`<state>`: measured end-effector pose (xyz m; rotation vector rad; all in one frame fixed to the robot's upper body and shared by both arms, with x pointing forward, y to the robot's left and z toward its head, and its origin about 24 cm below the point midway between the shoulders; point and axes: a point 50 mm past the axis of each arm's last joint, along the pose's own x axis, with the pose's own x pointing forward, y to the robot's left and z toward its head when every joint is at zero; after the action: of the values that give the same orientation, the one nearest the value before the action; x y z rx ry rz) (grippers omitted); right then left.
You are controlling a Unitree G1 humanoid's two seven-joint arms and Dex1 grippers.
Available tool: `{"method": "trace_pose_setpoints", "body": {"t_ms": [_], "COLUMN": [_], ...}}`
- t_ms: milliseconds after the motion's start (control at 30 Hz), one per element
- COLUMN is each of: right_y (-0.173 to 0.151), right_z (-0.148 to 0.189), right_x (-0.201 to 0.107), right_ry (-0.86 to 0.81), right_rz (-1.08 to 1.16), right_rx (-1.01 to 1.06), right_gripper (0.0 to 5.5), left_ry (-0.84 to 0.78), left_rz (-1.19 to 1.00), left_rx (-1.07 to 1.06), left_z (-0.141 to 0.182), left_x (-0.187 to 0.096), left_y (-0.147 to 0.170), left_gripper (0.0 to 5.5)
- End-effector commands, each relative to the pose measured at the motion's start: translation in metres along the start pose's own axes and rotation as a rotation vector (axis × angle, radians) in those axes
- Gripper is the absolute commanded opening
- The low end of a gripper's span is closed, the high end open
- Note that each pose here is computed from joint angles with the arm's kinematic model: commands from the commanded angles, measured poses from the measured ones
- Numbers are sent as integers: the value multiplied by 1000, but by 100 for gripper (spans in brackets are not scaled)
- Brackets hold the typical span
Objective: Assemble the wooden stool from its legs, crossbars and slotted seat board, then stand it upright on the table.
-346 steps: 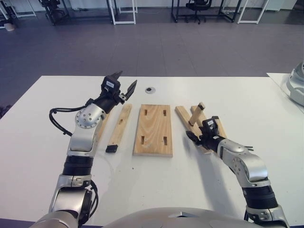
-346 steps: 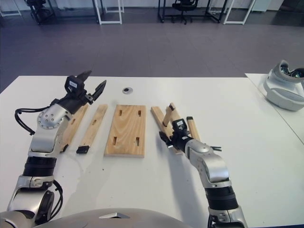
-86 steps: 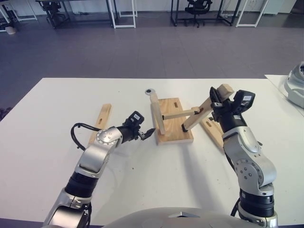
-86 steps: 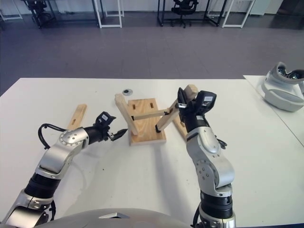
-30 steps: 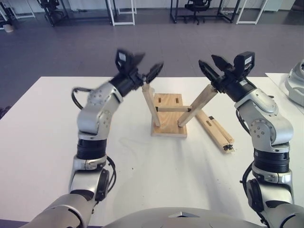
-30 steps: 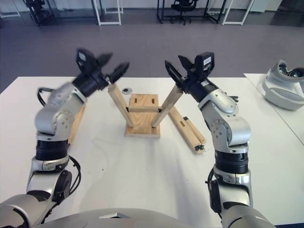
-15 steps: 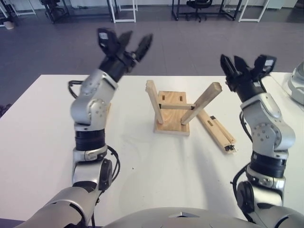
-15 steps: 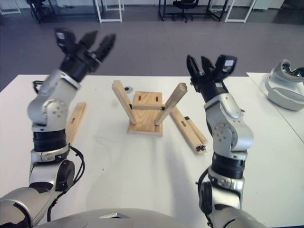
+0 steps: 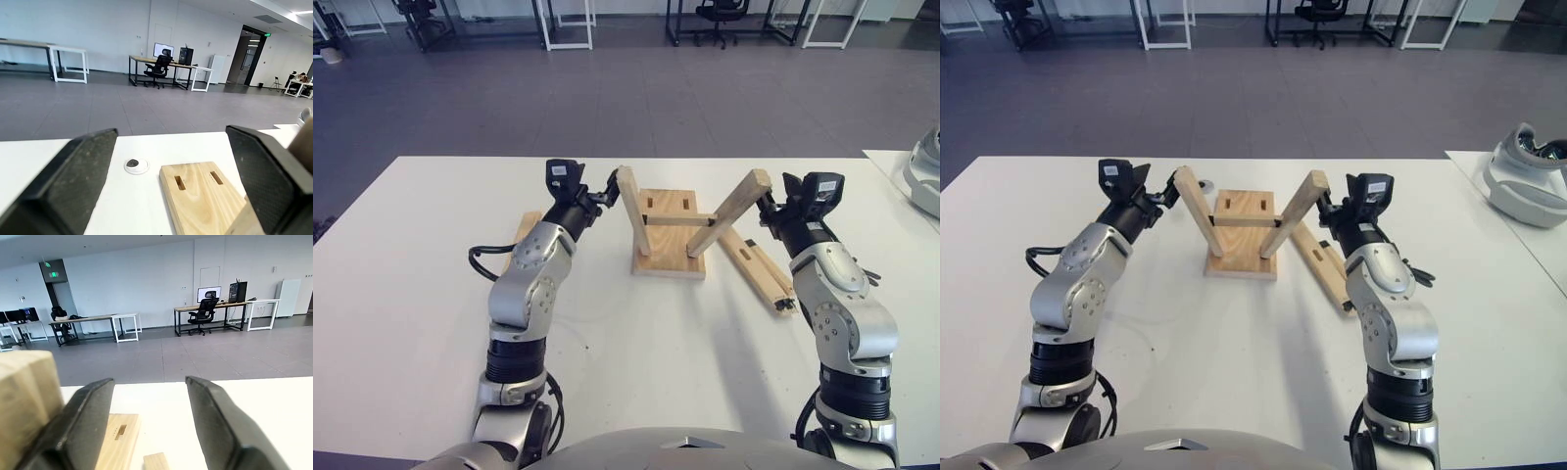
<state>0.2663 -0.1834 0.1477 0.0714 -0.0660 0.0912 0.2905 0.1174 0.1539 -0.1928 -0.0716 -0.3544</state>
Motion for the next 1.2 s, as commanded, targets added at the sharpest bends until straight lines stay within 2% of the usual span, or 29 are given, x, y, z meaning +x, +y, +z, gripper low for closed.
{"method": "trace_pose_setpoints", "body": {"t_ms": [33, 233, 433, 500, 567, 700, 767, 833, 900, 967, 1067, 1133, 1200], "right_y": [32, 63, 76, 67, 51, 11, -3, -3, 12, 40, 67, 78, 65], "right_z": [13, 19, 15, 11, 2, -12, -16, -23, -27, -25, -26, -27, -42], "right_x": [4, 4, 6, 6, 5, 9, 19, 34, 42, 27, -20, -19, 4], "right_ry": [-28, -40, -3, 17, 53, 88, 86, 79, 52, 30, 79, 93, 168], "right_rz": [160, 317, 378, 344, 303, 254, 261, 340, 499, 808, 1198, 1187, 1001], "right_rx": [-53, -71, -83, -73, -67, -146, -205, -276, -304, -280, -127, -95, -219], "right_gripper": [272, 272, 272, 272, 272, 272, 272, 272, 272, 272, 272, 272, 272], "left_ry": [-30, 33, 20, 14, 17, 132, 179, 218, 266, 335, 464, 573, 643], "left_rz": [-91, -148, -230, -195, -132, 30, 74, 43, -55, -199, -357, -466, -539], "left_rx": [17, 38, 64, 92, 143, 296, 341, 369, 396, 409, 448, 518, 563], "left_z": [14, 3, 6, 7, 8, -4, -6, -13, -21, -27, -23, -24, -28], "left_x": [8, 14, 16, 14, 11, -12, -26, -33, -39, -53, -82, -96, -101], "left_y": [-28, -50, -70, -58, -31, 74, 107, 114, 107, 100, 101, 98, 91], "left_gripper": [409, 409, 409, 409, 409, 409, 409, 409, 409, 409, 409, 409, 409]}}
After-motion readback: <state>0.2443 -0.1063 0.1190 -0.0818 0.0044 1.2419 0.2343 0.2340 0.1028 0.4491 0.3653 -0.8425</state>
